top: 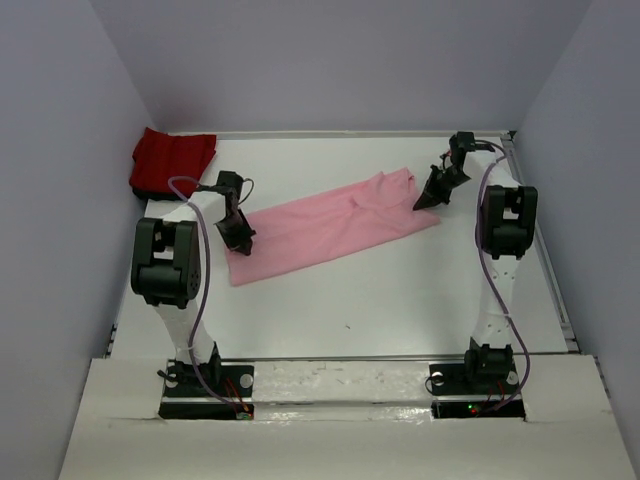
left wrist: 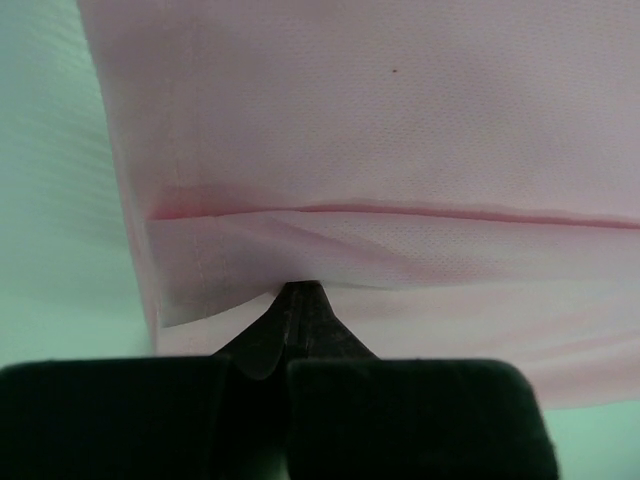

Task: Fold and stack the t-shirts
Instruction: Rotate the tshirt 90 degrees

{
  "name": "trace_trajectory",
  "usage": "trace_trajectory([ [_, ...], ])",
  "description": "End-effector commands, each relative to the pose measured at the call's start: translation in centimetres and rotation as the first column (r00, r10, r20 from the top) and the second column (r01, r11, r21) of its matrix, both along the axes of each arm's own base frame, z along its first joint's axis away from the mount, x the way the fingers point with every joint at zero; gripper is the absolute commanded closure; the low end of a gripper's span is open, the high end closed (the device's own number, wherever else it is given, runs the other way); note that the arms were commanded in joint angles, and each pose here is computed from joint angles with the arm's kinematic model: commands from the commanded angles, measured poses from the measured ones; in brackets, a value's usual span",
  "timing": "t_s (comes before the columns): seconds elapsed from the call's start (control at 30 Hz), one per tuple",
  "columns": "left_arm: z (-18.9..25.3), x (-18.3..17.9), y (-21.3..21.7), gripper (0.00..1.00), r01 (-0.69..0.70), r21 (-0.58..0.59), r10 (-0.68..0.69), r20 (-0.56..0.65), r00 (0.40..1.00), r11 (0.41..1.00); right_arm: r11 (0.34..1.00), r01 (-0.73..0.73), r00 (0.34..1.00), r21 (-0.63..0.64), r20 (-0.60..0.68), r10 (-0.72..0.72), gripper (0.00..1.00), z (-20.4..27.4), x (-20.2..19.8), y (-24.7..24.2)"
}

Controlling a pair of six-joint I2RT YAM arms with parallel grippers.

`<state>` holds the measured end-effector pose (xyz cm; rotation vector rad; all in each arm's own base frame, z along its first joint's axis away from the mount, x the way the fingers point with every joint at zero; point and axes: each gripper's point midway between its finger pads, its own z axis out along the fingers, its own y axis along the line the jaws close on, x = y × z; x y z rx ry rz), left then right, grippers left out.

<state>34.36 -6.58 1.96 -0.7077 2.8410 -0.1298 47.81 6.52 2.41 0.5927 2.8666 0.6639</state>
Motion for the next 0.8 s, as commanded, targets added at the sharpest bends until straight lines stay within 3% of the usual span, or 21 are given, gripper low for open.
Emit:
trace_trajectory([
  [0.0, 0.1, -3.5, -0.5, 1.00, 0.019, 0.014, -0.018, -0.082, 0.996, 1.000, 1.000, 0.029, 0.999, -0.005, 0.040, -0.029, 1.00, -0.3, 2.3, -0.6],
  [0.5, -0.5, -10.0, -9.3, 1.00, 0.227, -0.065, -0.235, -0.181, 0.955, 0.972, 0.995, -0.016, 0.992, 0.097, 0.122, 0.004, 1.00, -2.1, 7.2, 5.7],
  [0.77, -0.5, -13.2, -9.4, 1.00, 0.255, -0.060, -0.262, -0.236, 0.936, 0.965, 0.993, -0.015, 0.976, 0.117, 0.219, -0.011, 1.00, -1.7, 9.8, 7.2],
])
